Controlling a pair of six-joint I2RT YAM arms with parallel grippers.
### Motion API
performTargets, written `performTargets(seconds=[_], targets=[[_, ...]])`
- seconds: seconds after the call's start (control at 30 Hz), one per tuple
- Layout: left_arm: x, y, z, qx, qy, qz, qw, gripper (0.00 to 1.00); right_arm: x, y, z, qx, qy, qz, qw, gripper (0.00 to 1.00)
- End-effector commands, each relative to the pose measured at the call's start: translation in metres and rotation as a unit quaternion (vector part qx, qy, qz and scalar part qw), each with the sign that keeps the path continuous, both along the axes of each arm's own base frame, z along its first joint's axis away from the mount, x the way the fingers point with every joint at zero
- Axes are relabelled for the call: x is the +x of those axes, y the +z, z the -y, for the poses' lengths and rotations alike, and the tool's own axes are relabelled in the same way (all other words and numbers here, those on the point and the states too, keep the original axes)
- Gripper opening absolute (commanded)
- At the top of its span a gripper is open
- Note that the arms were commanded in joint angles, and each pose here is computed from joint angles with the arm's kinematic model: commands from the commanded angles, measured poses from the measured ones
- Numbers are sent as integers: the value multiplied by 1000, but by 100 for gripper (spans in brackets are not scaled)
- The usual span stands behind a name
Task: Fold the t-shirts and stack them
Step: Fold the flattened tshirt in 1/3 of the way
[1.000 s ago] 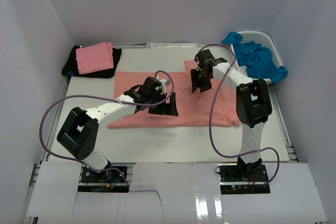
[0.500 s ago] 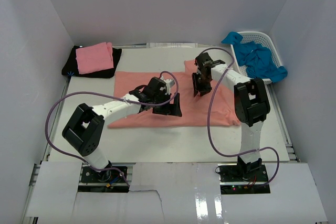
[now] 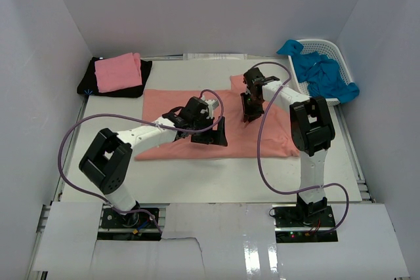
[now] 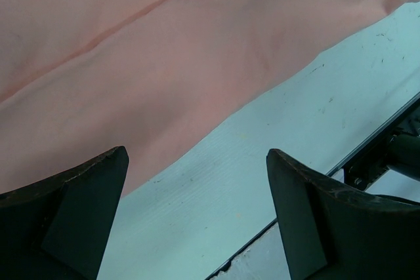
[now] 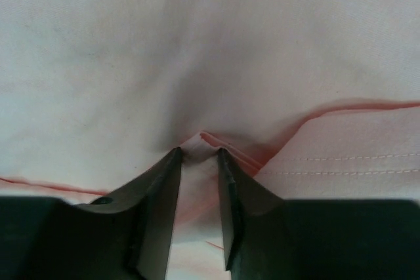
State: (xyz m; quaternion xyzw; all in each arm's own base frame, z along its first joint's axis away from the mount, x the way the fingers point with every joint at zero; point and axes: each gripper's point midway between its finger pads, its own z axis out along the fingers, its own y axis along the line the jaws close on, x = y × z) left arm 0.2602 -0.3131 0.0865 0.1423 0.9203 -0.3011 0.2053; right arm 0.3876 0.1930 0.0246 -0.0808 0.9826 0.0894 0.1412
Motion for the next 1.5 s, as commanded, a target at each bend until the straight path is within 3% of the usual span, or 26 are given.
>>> performTargets(seconds=[0.0,0.27,1.0,1.27,1.33,1.47], targets=[[-1,2,5,-6,-5,4,1000,97,8,-2,-3,3,-4,15,1000,30],[-6,-4,8,-4,-9,-4,1000,97,13,-1,-5,3,2,20,1000,16],[-13,-14,19,1,-24,-15,1000,97,25,33,-14,-25,38,76,996,18],[-14,-16,21,5,-26,-17,1000,97,27,34,-14,-27,38,79,996,28],[-14,-15,23,6,-28,-15,999,97,27,33,-15,-26,39,78,996,22],[-13,-13,29,21,-33,-1,999,97,27,33,-16,-23,41,77,996,21]])
